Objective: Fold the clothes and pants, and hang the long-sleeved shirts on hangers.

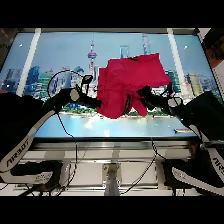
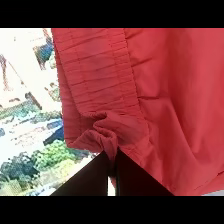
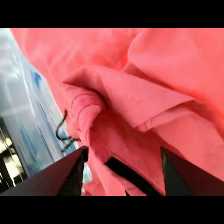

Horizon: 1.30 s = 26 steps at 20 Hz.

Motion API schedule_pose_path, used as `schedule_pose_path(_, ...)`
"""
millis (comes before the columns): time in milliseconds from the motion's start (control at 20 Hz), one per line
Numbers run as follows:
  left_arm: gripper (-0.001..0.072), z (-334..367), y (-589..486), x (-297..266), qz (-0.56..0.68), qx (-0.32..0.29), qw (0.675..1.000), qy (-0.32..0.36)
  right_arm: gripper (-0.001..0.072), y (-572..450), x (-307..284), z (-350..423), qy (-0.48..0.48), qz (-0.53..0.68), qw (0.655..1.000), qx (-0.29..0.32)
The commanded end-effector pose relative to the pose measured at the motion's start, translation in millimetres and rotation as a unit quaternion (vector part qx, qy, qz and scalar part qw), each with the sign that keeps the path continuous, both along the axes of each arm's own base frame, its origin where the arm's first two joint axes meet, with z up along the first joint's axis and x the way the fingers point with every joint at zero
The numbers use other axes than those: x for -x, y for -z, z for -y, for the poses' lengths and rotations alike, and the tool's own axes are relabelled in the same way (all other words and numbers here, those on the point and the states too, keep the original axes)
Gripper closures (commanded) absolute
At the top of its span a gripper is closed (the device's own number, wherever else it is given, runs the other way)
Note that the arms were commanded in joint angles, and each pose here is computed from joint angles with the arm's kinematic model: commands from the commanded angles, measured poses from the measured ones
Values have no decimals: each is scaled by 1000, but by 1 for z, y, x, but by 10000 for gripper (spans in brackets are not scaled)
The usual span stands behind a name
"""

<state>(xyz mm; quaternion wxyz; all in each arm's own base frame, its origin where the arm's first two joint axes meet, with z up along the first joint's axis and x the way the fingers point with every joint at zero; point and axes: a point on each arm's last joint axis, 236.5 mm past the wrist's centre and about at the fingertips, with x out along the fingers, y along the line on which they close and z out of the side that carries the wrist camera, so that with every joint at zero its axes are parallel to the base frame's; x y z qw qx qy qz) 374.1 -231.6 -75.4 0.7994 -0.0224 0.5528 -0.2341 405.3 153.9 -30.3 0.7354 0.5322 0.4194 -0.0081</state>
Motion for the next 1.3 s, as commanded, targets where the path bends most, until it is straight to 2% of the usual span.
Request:
schedule_pose_path(0,689,0,0,0,0,0,1000,-1,201,-2,-10,18,59,23,998,6)
schedule_pose_path(150,689,0,0,0,0,0,1000,0,209,3,-5,10,74,-10,997,-34)
schedule_pose_path(450,689,0,-1,-1,1,0,1000,-1,209,21,7,-8,60,-60,994,-72)
schedule_pose_path(1100,689,0,-1,-2,4,1,1000,-2,210,34,-24,-22,58,-80,991,-86)
schedule_pose_path(1150,689,0,-1,-2,4,1,1000,-2,227,38,-22,-24,53,-88,991,-88)
schedule_pose_path(1250,689,-1,-1,-3,5,2,1000,-5,361,39,-21,-25,49,-89,991,-87)
